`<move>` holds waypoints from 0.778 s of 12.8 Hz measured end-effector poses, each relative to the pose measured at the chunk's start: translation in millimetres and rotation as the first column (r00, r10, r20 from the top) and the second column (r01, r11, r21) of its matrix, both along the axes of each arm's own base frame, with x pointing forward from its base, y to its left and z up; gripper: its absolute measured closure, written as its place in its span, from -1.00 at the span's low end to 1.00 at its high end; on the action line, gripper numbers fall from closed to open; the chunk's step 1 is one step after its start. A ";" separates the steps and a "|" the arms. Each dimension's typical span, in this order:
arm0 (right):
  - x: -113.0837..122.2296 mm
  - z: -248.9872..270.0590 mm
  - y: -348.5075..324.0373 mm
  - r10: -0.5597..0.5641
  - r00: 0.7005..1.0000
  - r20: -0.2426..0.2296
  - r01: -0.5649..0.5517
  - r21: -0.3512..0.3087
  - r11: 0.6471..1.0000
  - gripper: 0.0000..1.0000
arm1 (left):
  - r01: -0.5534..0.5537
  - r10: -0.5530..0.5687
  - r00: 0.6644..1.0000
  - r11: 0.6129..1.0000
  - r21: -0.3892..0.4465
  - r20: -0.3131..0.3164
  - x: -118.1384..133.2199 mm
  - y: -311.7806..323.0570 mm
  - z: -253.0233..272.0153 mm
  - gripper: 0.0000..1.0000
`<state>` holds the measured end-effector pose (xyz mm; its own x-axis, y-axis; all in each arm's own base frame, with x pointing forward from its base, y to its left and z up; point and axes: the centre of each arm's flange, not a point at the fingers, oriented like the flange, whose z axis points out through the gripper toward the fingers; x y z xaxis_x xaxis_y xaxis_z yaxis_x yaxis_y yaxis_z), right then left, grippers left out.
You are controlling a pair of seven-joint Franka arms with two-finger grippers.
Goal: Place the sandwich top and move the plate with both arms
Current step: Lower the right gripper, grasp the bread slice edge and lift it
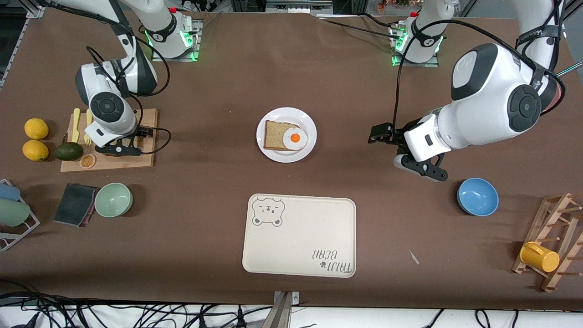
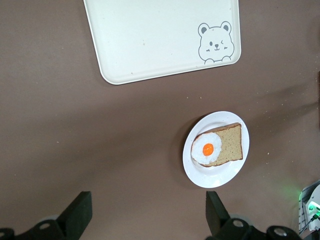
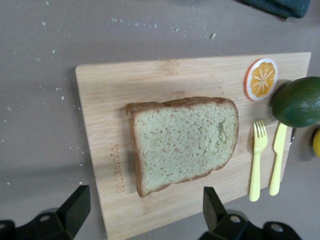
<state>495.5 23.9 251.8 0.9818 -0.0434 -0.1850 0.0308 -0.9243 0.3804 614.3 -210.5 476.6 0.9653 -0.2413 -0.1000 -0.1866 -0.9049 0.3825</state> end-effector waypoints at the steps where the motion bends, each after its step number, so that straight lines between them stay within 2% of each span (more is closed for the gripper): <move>1: -0.1 -4.0 -1.7 -0.002 1.000 -0.002 0.002 0.001 1.000 -0.96 | -0.004 0.004 1.000 1.000 0.000 0.000 0.8 2.5 0.2 -1.00; 10: -4.2 -54.6 -6.0 0.005 0.999 -0.050 -0.005 0.001 1.000 -0.67 | -0.035 0.035 0.999 0.999 0.002 0.004 5.5 24.5 5.4 -1.00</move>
<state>491.3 17.9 197.2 0.9716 -0.0382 -0.2335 0.0544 -0.9244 0.3776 619.8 -186.0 482.0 0.9736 -0.2067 -0.0969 -0.1558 -0.9118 0.3800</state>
